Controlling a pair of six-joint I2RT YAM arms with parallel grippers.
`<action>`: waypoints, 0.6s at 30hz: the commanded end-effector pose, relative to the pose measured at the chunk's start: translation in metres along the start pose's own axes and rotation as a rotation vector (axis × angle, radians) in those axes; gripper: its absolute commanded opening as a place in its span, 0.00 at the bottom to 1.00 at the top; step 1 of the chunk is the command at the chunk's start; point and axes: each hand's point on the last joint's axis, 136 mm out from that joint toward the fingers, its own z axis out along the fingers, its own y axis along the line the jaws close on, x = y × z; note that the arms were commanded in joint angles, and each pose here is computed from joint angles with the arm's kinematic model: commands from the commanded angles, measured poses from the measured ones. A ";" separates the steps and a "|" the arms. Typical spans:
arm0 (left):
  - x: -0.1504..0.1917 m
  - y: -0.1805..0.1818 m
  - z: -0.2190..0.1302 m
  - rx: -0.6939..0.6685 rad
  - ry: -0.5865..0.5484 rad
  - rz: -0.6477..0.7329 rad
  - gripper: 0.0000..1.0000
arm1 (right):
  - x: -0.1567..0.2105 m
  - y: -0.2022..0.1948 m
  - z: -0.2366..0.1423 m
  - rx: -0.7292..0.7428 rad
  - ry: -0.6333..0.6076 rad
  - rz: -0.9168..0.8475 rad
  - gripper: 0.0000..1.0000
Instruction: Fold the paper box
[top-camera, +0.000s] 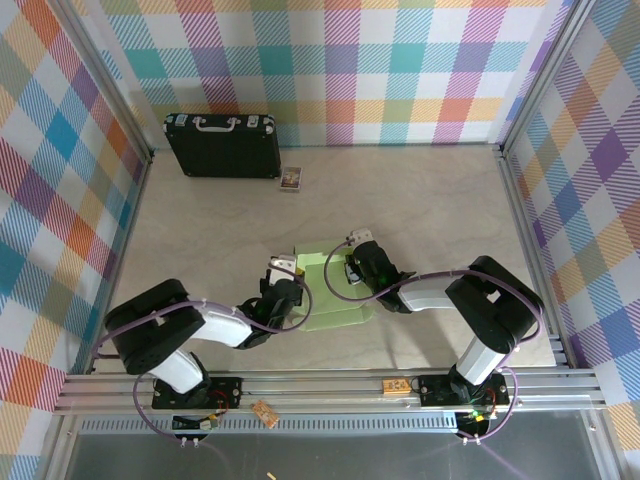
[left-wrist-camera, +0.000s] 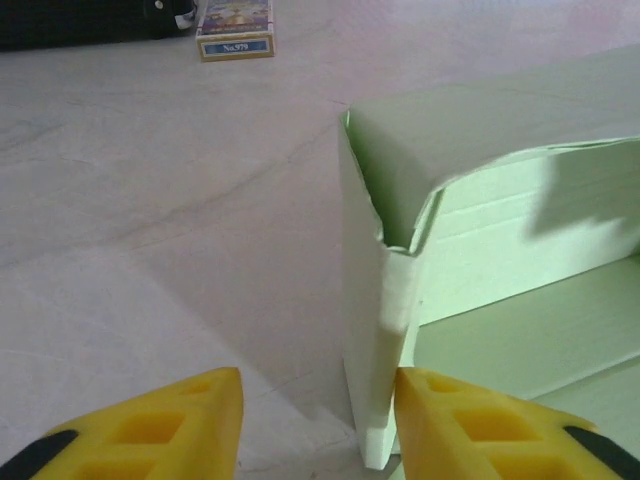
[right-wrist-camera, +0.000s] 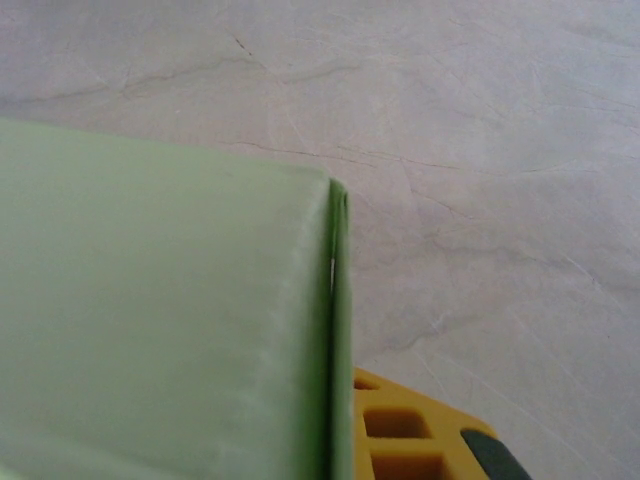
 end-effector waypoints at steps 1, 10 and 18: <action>-0.020 0.005 0.004 -0.056 -0.111 -0.039 0.40 | 0.009 0.005 0.001 -0.012 0.032 -0.005 0.05; -0.016 0.004 0.013 -0.088 -0.149 -0.025 0.05 | 0.009 0.010 -0.003 -0.011 0.034 0.001 0.07; -0.010 0.004 0.010 -0.046 -0.158 0.026 0.00 | 0.000 0.008 -0.013 -0.002 0.020 0.017 0.22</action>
